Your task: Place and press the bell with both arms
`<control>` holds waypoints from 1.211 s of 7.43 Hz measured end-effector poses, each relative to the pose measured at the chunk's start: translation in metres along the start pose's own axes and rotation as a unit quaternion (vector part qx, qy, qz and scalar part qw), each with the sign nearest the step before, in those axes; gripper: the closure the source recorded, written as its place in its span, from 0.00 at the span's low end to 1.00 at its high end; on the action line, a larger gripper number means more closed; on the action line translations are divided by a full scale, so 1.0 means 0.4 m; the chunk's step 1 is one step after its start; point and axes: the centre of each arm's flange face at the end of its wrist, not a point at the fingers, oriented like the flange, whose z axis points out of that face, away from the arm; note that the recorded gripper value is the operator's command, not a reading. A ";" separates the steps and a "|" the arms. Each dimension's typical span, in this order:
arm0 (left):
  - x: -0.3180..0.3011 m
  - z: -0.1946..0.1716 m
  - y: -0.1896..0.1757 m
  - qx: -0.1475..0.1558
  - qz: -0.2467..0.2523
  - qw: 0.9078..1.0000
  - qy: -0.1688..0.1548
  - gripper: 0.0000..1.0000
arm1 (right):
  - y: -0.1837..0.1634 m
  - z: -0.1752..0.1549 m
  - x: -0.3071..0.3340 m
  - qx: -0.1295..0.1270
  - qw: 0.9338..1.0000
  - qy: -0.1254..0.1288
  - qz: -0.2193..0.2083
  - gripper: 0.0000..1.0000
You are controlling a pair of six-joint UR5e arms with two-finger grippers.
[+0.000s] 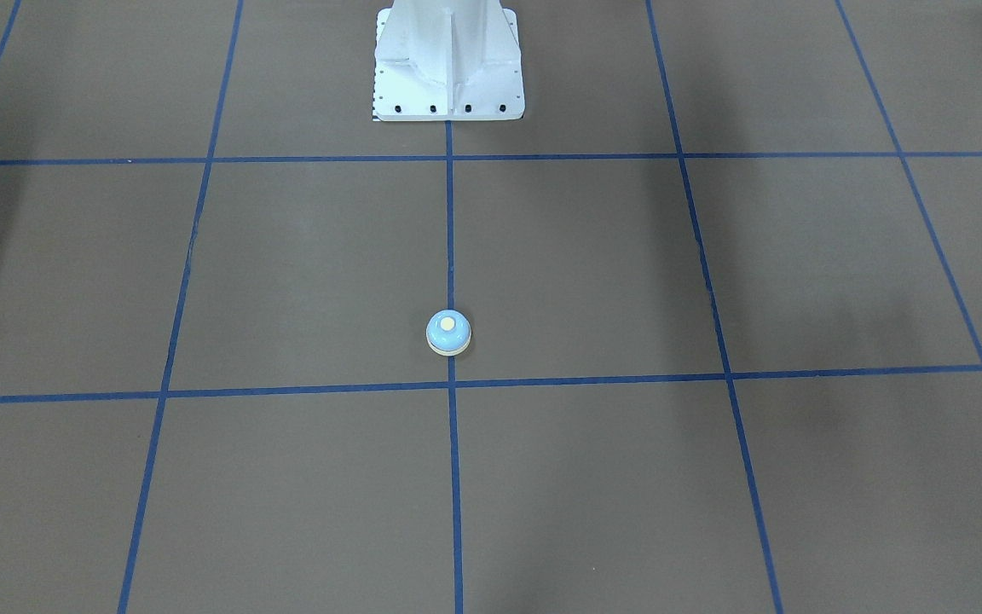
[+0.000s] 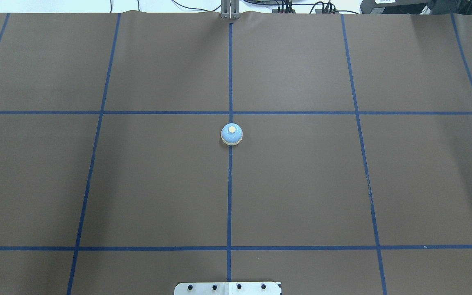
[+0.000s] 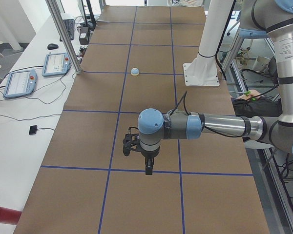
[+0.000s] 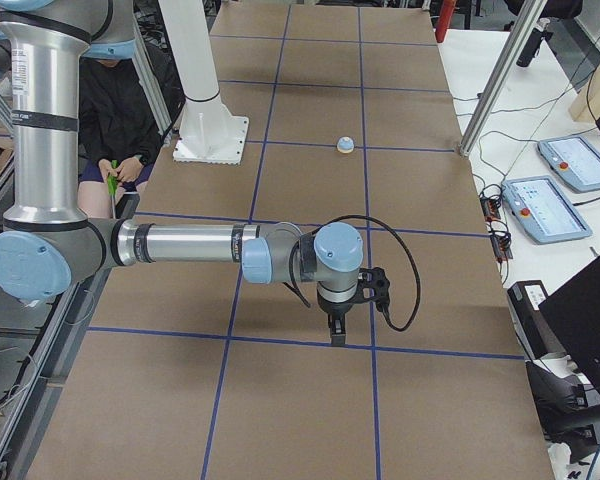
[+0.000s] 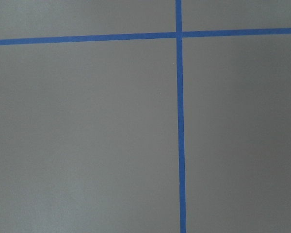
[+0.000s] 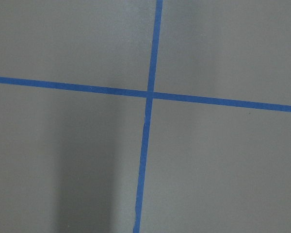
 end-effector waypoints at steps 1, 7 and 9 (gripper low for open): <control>0.004 -0.004 0.000 0.002 0.002 1.000 0.000 0.00 | 0.000 -0.001 -0.002 0.000 1.000 -0.002 -0.001 0.00; 0.016 -0.017 -0.002 0.007 0.008 1.000 -0.001 0.00 | -0.006 -0.011 -0.025 0.004 1.000 -0.005 -0.010 0.00; 0.017 -0.018 -0.003 0.008 0.008 1.000 -0.001 0.00 | -0.006 -0.012 -0.026 0.005 1.000 -0.005 -0.010 0.00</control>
